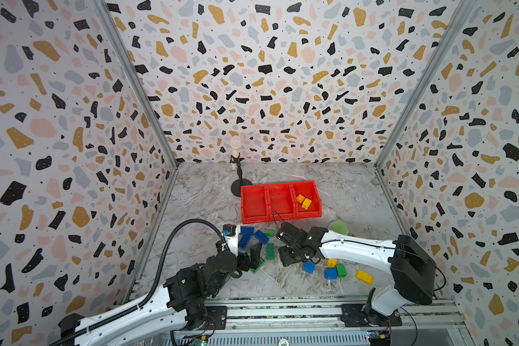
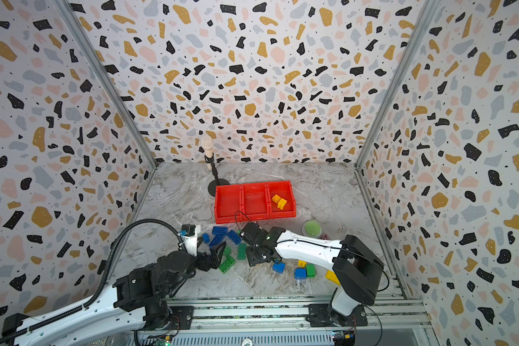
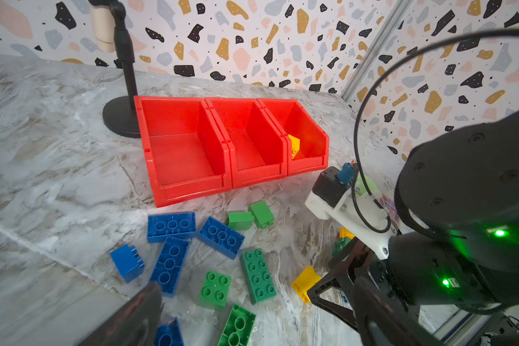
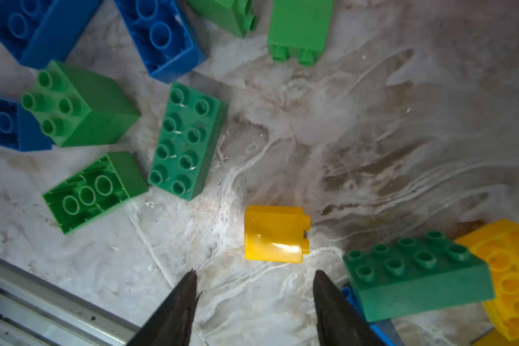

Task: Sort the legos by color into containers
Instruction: 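Lower the right gripper and grasp another yellow brick among the green bricks, then carry the yellow brick over the same bin and release it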

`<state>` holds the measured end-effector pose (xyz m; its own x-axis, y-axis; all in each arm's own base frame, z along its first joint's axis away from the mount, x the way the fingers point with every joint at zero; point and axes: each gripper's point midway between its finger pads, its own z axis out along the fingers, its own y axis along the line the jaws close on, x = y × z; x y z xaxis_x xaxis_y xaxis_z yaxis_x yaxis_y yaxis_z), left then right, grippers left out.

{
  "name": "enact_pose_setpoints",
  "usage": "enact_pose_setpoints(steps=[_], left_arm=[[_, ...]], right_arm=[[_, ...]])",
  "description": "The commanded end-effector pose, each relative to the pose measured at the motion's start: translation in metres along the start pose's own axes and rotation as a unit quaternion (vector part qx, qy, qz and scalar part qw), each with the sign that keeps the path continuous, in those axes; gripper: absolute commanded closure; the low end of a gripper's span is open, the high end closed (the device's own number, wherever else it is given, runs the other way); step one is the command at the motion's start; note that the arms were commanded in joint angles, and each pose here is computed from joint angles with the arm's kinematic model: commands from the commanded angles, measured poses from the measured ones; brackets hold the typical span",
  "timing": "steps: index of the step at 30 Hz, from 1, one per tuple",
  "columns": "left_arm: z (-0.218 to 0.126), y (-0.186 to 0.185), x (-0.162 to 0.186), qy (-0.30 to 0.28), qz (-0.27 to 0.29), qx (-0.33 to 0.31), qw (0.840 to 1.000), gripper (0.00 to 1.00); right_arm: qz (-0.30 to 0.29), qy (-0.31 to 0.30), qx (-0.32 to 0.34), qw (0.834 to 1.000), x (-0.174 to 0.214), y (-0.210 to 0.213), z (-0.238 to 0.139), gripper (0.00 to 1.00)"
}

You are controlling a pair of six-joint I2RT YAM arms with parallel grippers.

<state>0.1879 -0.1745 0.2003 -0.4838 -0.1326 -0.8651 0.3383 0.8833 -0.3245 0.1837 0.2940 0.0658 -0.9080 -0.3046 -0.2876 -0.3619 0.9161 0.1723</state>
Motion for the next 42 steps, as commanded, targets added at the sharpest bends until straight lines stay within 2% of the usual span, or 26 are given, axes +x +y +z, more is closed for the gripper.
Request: enact_pose_setpoints(steps=[1,16,18,22,24,29,34,37,42], left_arm=[[-0.005,0.015,0.004,-0.008,-0.032,-0.022,0.999,0.0],[-0.002,0.025,0.005,-0.028,-0.04,-0.045,0.998,0.0],[-0.001,0.026,0.005,-0.032,-0.041,-0.046,0.998,0.0],[0.0,0.027,0.005,-0.034,-0.042,-0.052,0.997,0.0],[0.001,0.03,0.005,-0.033,-0.044,-0.063,0.997,0.0],[0.0,0.037,0.001,-0.037,-0.045,-0.093,0.994,0.0],[0.006,0.029,-0.01,-0.037,-0.039,-0.104,0.993,0.0],[0.015,0.014,-0.02,-0.035,-0.02,-0.102,0.994,0.0],[0.038,-0.011,-0.037,-0.029,0.016,-0.099,0.995,0.0]], right_arm=[[0.018,-0.009,0.004,1.0,0.001,-0.004,0.003,0.36],[0.004,0.024,0.028,0.999,0.008,-0.011,0.041,0.38],[0.005,0.032,0.037,0.999,0.011,-0.015,0.047,0.42],[0.008,0.041,0.046,0.998,0.012,-0.017,0.046,0.65],[0.004,0.035,0.049,0.998,0.006,-0.016,0.037,0.67],[0.001,-0.014,0.058,0.998,-0.04,-0.025,-0.009,0.67],[0.033,-0.073,0.056,0.995,-0.111,-0.066,-0.046,0.66],[0.058,-0.091,0.062,0.992,-0.149,-0.1,-0.052,0.65],[0.079,-0.111,0.064,0.989,-0.195,-0.133,-0.045,0.65]])
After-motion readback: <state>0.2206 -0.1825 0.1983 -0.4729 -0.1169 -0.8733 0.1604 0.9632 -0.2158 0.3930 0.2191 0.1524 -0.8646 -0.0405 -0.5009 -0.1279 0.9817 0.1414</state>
